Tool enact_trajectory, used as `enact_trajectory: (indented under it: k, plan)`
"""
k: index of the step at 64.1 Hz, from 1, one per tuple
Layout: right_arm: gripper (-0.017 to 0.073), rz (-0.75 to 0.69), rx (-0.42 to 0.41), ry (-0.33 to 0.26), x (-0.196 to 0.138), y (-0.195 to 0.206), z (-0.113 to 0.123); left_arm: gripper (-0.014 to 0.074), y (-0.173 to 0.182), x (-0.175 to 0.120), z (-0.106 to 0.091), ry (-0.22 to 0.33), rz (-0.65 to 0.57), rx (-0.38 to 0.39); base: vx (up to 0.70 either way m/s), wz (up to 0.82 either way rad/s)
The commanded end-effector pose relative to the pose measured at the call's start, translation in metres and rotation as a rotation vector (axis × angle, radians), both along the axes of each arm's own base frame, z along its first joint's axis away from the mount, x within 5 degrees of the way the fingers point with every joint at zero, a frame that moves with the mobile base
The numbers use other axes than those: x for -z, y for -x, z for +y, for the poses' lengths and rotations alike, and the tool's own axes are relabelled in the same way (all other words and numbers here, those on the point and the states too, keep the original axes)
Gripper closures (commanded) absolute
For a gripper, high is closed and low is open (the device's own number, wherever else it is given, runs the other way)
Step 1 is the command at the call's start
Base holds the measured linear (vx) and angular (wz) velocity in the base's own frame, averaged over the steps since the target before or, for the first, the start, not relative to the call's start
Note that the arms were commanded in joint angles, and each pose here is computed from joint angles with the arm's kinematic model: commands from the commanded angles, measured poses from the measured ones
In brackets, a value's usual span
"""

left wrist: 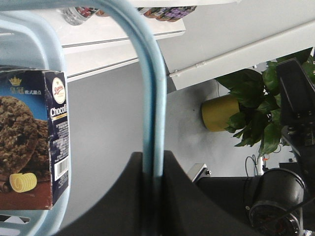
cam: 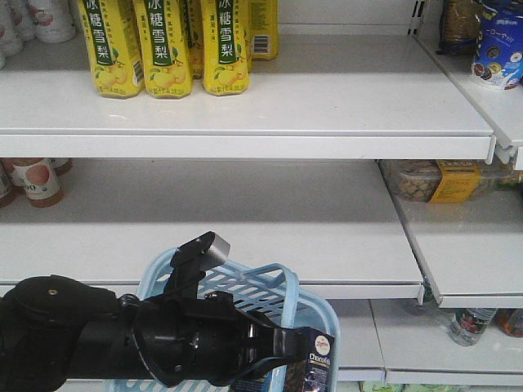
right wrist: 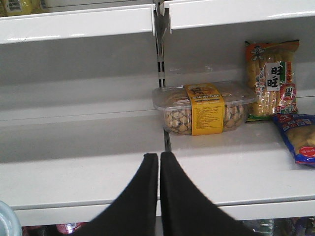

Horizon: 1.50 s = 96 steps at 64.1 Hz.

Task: Left arm holds basket, right arm returns cookies

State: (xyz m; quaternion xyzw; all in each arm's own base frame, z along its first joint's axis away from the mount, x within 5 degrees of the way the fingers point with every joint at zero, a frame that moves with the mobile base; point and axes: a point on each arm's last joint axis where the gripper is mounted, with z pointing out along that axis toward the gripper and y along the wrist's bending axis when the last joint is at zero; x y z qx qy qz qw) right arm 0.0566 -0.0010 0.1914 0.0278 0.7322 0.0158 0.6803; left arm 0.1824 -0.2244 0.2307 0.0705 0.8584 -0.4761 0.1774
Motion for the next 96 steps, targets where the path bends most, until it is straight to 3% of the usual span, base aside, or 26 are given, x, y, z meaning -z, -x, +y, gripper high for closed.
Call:
enact_trajectory:
  k: [1,96]
  plan:
    - [0.0567,-0.083,-0.003,0.012,-0.0063,0.0005,0.0002,0.06,0.0025,-0.0238,-0.0027,0.102,-0.02,0.004,0.07,-0.01]
    - [0.0567,-0.083,-0.003,0.012,-0.0063,0.0005,0.0002,0.06,0.0025,-0.0238,-0.0027,0.102,-0.02,0.004,0.05,0.0]
